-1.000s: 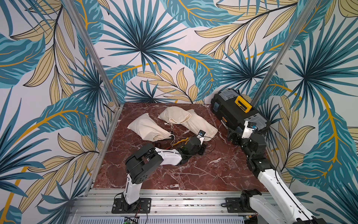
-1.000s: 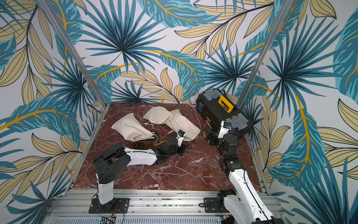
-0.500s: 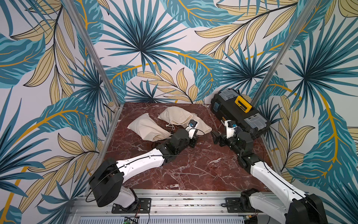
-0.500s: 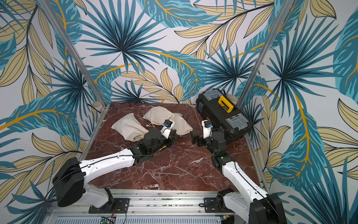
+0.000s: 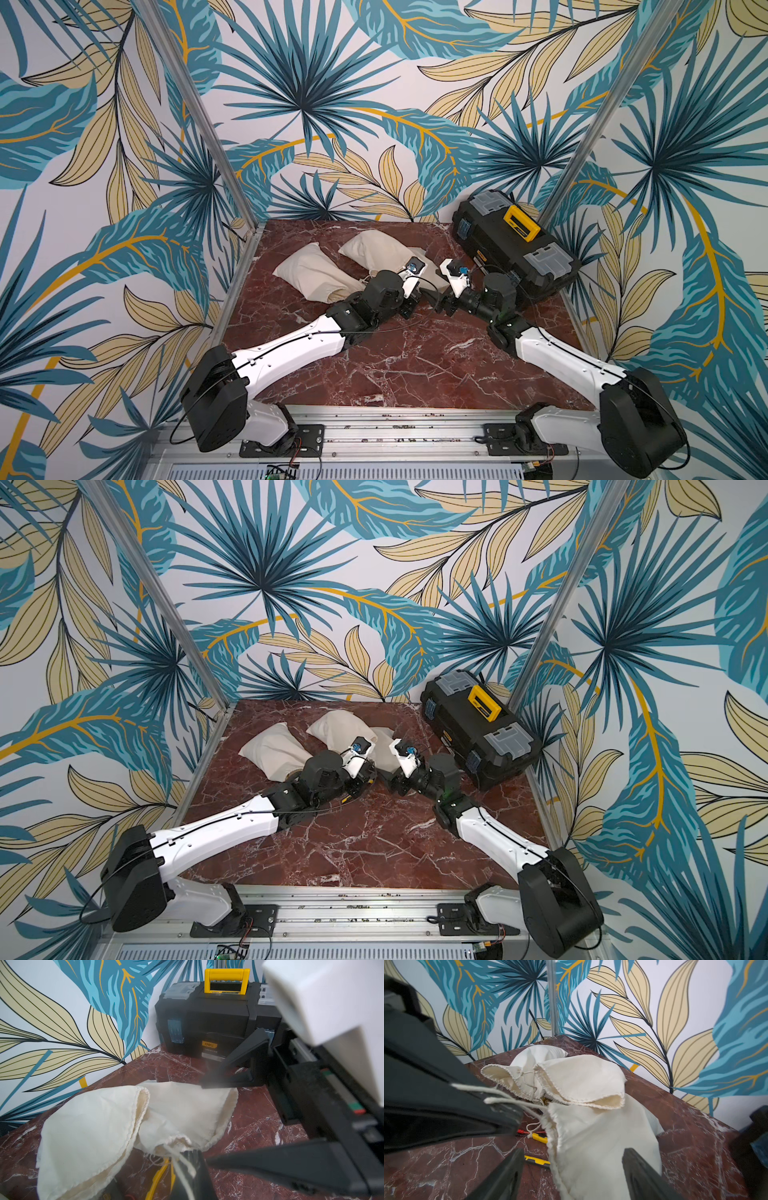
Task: Close the soil bag
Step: Frap the soil bag at the center of the board.
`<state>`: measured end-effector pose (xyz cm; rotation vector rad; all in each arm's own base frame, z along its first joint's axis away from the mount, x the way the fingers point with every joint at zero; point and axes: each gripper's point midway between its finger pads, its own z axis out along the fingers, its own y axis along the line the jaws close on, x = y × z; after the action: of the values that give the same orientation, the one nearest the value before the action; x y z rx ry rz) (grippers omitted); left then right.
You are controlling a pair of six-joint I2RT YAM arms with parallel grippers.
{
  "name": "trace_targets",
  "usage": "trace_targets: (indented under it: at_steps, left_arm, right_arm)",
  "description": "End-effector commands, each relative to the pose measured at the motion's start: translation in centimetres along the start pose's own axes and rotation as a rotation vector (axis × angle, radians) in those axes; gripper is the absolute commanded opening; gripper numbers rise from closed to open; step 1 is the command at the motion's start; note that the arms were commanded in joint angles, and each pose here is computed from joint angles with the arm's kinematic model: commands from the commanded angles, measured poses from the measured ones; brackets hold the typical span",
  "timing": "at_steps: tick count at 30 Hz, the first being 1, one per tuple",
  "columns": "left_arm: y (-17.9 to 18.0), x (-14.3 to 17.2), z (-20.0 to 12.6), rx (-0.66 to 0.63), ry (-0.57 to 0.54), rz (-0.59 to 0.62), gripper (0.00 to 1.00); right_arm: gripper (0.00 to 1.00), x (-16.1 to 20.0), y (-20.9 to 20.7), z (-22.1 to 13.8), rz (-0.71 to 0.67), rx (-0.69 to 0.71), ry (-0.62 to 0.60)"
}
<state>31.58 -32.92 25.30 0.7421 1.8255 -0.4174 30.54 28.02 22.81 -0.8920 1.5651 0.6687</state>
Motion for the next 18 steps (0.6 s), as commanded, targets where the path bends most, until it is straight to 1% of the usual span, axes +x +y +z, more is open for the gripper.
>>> trace_targets:
  at_steps: [1,2,5,7,9,10,12,14,16,18]
  left_arm:
    - [-0.2,-3.7,-1.5,0.03,-0.095,-0.006,0.0]
    - [-0.2,-3.9,-1.6,0.03,-0.099,-0.009,0.0]
    - [0.0,-4.3,-1.9,0.028,-0.111,-0.011,0.0]
    - [0.4,-4.8,-2.4,0.02,-0.129,-0.02,0.0]
    - [1.0,-5.8,-3.1,0.035,-0.154,-0.037,0.0]
    - [1.7,-6.3,-3.6,0.026,-0.165,-0.052,0.0]
    - [3.6,-7.6,-4.8,-0.01,-0.186,-0.078,0.0]
    - [5.4,-8.6,-6.1,-0.047,-0.212,-0.101,0.0]
    - [7.1,-9.4,-7.4,-0.074,-0.242,-0.124,0.0]
    - [7.8,-10.0,-8.3,-0.078,-0.267,-0.131,0.0]
  right_arm:
    - [0.71,-1.4,0.8,1.2,-0.045,-0.042,-0.053]
    - [0.63,-1.5,0.3,1.7,-0.042,-0.023,-0.054]
    - [0.49,-1.4,-0.8,2.9,-0.04,0.017,-0.041]
    - [0.38,-0.5,-1.6,3.7,-0.041,0.044,-0.007]
    - [0.23,1.2,-3.3,4.0,-0.03,0.13,0.054]
    - [0.18,2.2,-4.4,3.8,-0.024,0.197,0.085]
    - [0.12,4.1,-7.0,2.5,0.017,0.33,0.136]
    - [0.07,5.5,-9.7,0.1,0.078,0.476,0.162]
    - [0.07,6.9,-11.8,-2.2,0.125,0.592,0.193]
    - [0.09,7.9,-12.5,-3.3,0.119,0.643,0.242]
